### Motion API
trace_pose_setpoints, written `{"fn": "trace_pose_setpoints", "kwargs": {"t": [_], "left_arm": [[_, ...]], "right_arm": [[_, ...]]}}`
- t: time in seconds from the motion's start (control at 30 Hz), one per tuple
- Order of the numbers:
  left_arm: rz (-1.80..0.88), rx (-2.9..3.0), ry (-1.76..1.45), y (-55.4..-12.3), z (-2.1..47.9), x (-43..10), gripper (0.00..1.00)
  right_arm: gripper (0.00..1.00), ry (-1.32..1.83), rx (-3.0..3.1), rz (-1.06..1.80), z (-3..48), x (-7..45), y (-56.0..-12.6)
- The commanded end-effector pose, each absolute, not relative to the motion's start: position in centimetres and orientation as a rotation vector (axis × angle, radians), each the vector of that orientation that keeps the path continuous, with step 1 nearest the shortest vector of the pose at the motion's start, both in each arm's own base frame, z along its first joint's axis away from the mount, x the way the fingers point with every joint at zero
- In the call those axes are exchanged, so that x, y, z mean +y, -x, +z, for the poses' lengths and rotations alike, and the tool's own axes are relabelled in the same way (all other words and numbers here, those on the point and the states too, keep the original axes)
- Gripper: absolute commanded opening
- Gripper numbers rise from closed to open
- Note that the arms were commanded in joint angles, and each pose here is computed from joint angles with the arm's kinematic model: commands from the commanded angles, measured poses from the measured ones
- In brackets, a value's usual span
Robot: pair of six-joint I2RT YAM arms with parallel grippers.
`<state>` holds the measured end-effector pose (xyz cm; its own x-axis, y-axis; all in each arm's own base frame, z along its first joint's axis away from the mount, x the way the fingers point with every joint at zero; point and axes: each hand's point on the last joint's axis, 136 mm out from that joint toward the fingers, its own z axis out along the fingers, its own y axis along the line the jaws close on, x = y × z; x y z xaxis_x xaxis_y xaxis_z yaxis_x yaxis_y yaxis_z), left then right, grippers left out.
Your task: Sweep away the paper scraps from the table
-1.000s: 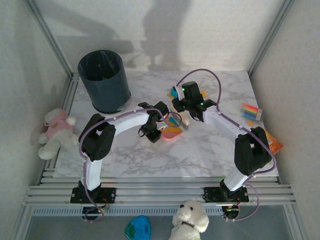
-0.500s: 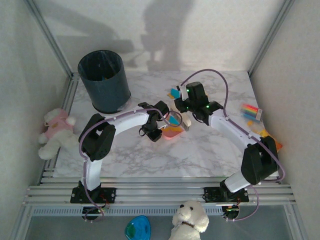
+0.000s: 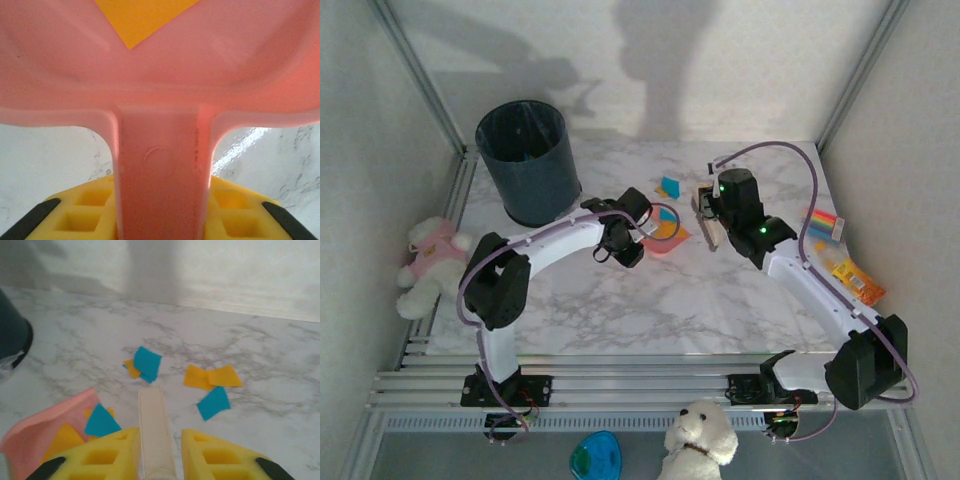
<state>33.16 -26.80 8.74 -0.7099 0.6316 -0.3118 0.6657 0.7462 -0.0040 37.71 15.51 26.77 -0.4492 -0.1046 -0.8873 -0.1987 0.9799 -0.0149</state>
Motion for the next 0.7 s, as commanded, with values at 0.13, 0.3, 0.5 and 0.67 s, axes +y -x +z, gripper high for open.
{"fn": "trace_pose_setpoints", "kwargs": {"t": [0.13,0.3,0.5,0.67], "left_arm": [[-0.318,2.513,-0.826,-35.6,14.9,-26.8,0.0],[-0.452,2.436,-0.754,-36.4,18.4,-26.9,0.0],[-0.655,2.308,-0.692,-36.7,24.0,-26.8,0.0],[-0.748,2.24,-0.583,-37.5,27.7,-25.3,0.0]], "right_arm": [[0.0,0.057,1.99,-0.034,28.3,11.6,-37.4],[0.0,0.068,2.004,-0.032,27.9,11.6,-37.3],[0.0,0.078,2.028,-0.024,27.1,11.9,-37.3],[0.0,0.08,2.032,-0.024,26.9,11.9,-37.3]]}}
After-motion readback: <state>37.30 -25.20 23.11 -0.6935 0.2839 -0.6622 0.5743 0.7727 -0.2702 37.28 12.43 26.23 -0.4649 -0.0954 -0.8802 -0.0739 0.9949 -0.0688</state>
